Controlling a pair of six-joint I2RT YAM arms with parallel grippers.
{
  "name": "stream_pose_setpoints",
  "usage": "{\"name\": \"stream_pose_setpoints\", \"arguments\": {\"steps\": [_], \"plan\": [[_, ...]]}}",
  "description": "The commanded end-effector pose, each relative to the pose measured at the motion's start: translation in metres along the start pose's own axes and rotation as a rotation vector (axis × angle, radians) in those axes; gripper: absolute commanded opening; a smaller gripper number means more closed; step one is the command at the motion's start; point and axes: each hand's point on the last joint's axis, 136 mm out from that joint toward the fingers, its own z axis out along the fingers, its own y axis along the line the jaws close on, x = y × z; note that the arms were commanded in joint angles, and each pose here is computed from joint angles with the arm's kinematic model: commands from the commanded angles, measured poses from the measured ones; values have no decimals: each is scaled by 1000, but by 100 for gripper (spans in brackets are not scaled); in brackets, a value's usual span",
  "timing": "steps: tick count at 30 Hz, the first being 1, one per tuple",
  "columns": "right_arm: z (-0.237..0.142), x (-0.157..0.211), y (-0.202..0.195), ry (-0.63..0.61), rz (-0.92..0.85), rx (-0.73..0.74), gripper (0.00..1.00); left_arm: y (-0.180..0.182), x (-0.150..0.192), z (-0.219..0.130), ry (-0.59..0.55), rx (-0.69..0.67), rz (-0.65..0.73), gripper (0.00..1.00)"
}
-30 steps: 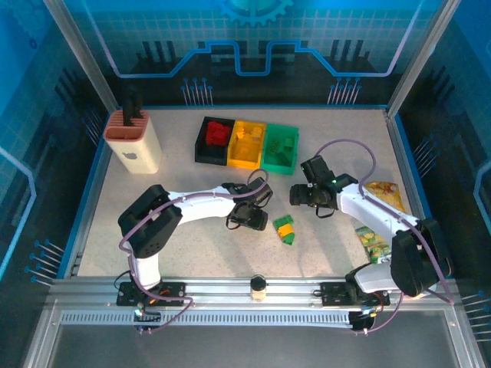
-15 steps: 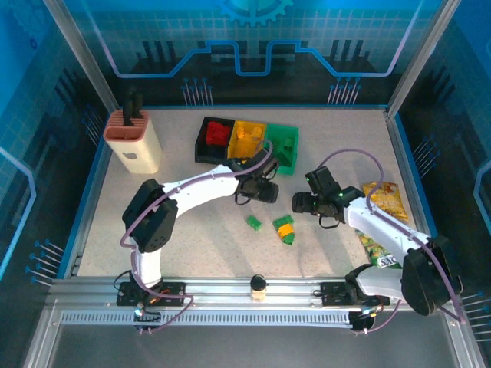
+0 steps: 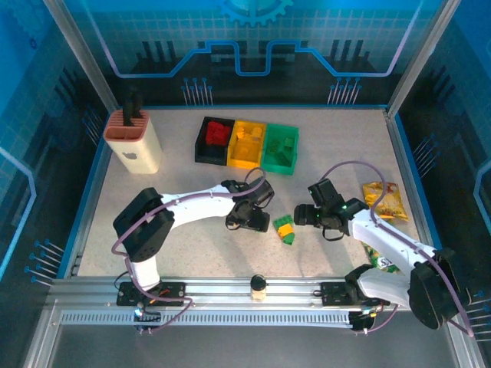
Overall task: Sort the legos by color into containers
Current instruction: Pick up the lego from the center of the table.
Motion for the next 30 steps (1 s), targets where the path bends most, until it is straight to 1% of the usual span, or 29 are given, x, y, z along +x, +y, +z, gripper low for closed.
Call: {"name": "stream_pose_setpoints", "arguments": {"steps": [1,5,9,10,16,22,26,30], "plan": [[1,0,9,3,5,-21,84,0,3,9,8,5,-87,80],[-3,-2,9,-12,7,-17,83,-7,-2,17,2,23,-86,78],[-5,1,4,-21,11,-5,83,-10,-2,22,32,18,-76,67],[-5,2,2,-20,11,-1,83,-10,0,22,41,21,-78,66],[-4,7,-1,-19,19,3,83,-5,17,19,62,13,-88,68],[-6,4,1,-24,23,-5,83,-5,33,28,85,3,-93,64],[-8,3,-1,-34,26,0,83,-5,33,26,74,-5,-90,56],[-11,2,-2,-47,33,1,83,-5,16,10,14,-22,-69,46]]}}
